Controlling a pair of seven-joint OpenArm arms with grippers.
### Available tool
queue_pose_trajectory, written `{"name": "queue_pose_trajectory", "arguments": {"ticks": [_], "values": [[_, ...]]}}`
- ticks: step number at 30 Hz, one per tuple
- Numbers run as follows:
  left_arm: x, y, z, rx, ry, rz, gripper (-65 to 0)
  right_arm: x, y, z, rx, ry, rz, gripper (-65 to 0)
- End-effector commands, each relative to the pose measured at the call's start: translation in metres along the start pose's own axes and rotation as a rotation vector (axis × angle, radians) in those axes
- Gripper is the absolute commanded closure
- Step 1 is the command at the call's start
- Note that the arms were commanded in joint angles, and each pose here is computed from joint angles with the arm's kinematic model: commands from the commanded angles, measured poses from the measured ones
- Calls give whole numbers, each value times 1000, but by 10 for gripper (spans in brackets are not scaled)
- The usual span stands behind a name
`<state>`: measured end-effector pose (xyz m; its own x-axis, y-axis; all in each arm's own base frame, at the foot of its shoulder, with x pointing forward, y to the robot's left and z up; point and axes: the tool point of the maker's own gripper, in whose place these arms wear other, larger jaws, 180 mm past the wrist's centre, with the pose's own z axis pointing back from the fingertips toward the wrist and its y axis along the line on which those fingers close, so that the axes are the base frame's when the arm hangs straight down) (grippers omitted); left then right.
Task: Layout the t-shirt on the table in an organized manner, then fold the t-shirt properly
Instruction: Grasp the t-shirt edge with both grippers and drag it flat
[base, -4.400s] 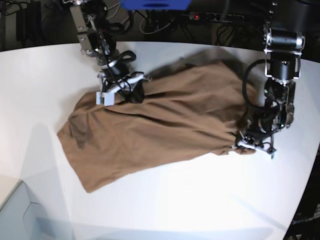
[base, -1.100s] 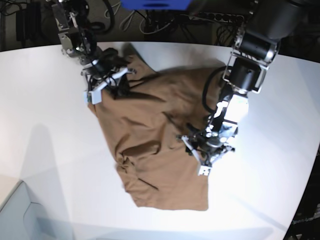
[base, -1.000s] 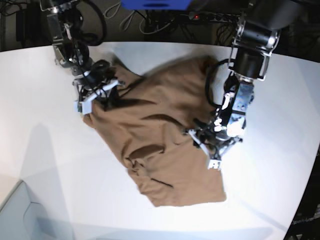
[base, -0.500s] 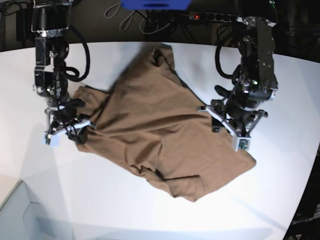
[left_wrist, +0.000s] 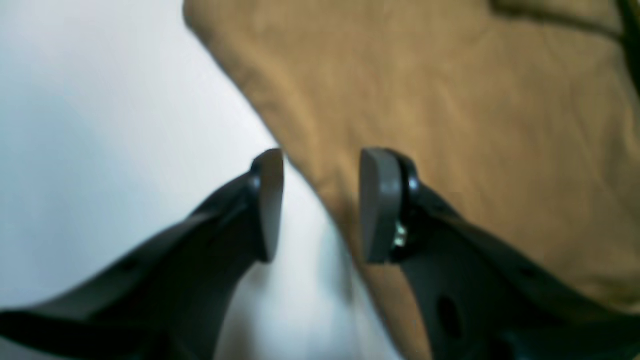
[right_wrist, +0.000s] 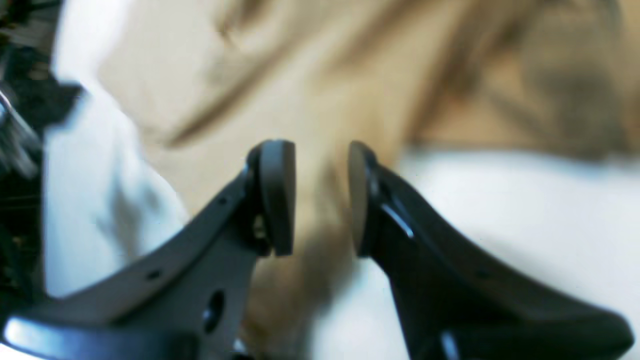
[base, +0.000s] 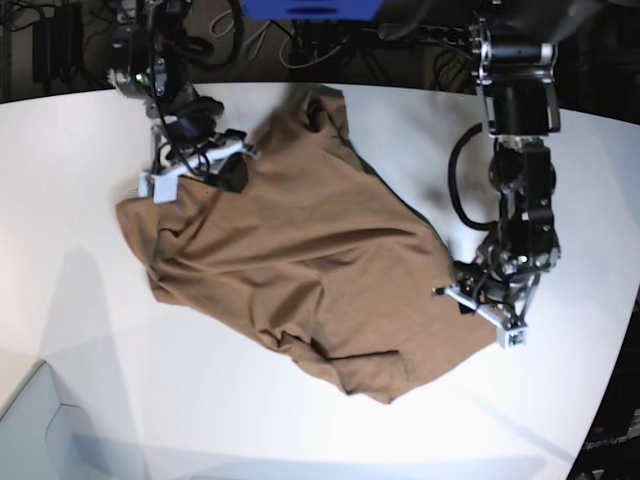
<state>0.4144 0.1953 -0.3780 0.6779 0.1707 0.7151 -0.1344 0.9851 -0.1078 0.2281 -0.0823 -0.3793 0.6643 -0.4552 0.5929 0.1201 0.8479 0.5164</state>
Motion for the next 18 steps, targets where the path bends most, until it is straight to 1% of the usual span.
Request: {"name": "queue_pose_trajectory", "arguments": {"ticks": [1, 3, 5, 8, 10, 12, 14, 18], "values": [[28, 0, -2, 5, -69, -7, -246, 0, 11, 2, 34, -12, -4, -171], [29, -2, -18, 6, -51, -25, -246, -12, 16, 3, 46, 18, -3, -171], [21, 0, -33, 15, -20, -36, -246, -21, 23, 3, 66, 41, -1, -171], [1, 19, -48, 55, 31, -58, -246, -37, 36, 4, 98, 83, 6, -171], [-11, 33, -54, 79, 49, -75, -246, -43, 43, 2, 115, 101, 9, -171], [-12, 45, -52, 99, 45, -80, -245, -48, 40, -1, 108, 112, 6, -172], [-27, 62, -48, 125, 74, -83, -245, -52, 35, -9, 99, 128, 4, -172], [-40, 95, -31, 174, 94, -123, -244, -60, 12, -32, 57, 180, 28, -172]]}}
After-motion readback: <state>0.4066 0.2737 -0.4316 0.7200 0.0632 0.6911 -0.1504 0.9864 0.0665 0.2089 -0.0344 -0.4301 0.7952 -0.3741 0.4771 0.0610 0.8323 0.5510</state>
